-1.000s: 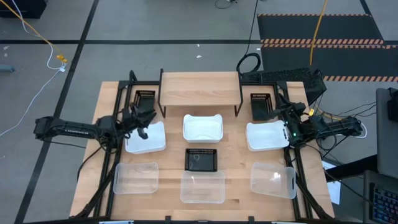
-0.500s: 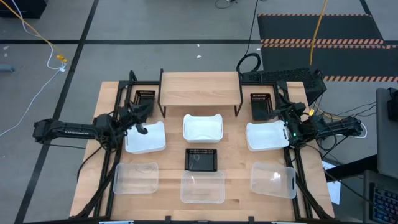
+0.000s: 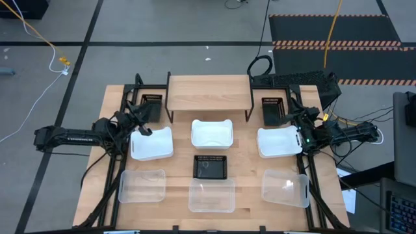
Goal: Stack baskets on shelf by color
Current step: Put the top right black bin on the shelf
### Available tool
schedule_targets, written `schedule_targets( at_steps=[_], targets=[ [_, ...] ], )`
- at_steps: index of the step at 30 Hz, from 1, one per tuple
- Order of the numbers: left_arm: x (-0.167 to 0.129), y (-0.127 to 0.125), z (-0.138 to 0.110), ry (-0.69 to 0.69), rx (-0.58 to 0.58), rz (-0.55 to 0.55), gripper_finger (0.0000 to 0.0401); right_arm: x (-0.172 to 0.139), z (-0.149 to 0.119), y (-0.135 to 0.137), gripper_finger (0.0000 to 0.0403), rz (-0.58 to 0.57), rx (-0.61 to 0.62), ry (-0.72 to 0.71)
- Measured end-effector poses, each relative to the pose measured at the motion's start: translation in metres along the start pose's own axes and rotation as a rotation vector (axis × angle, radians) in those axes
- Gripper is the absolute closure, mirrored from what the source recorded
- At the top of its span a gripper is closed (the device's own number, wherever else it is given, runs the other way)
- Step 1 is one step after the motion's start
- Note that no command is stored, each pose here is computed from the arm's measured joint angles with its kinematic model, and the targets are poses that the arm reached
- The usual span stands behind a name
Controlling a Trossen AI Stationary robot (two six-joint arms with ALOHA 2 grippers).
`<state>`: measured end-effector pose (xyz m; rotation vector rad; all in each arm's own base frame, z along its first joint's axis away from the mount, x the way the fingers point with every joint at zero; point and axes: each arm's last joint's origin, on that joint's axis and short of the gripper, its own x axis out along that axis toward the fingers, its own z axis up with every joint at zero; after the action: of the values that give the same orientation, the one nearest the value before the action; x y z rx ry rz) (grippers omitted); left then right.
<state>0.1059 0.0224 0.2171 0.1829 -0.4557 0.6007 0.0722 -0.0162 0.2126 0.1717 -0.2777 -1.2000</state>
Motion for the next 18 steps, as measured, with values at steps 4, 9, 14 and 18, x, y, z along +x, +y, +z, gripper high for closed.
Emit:
schedule_targets(
  at_steps=[4, 9, 14, 18],
  targets=[
    [0.0004, 0.0012, 0.0, -0.002, 0.003, 0.011, 0.0308, 0.0, 0.0, 0.0, 0.0358, 0.0, 0.0, 0.0],
    [0.0011, 0.0034, 0.0006, -0.012, 0.008, 0.031, 0.0308, 0.0, 0.0, 0.0, 0.0358, 0.0, 0.0, 0.0],
    [0.0016, 0.0049, 0.0002, -0.01, 0.001, 0.043, 0.0308, 0.0, 0.0, 0.0, 0.0358, 0.0, 0.0, 0.0],
    [0.0016, 0.0044, -0.0014, 0.005, 0.007, 0.039, 0.0308, 0.0, 0.0, 0.0, 0.0358, 0.001, 0.0, 0.0]
  ],
)
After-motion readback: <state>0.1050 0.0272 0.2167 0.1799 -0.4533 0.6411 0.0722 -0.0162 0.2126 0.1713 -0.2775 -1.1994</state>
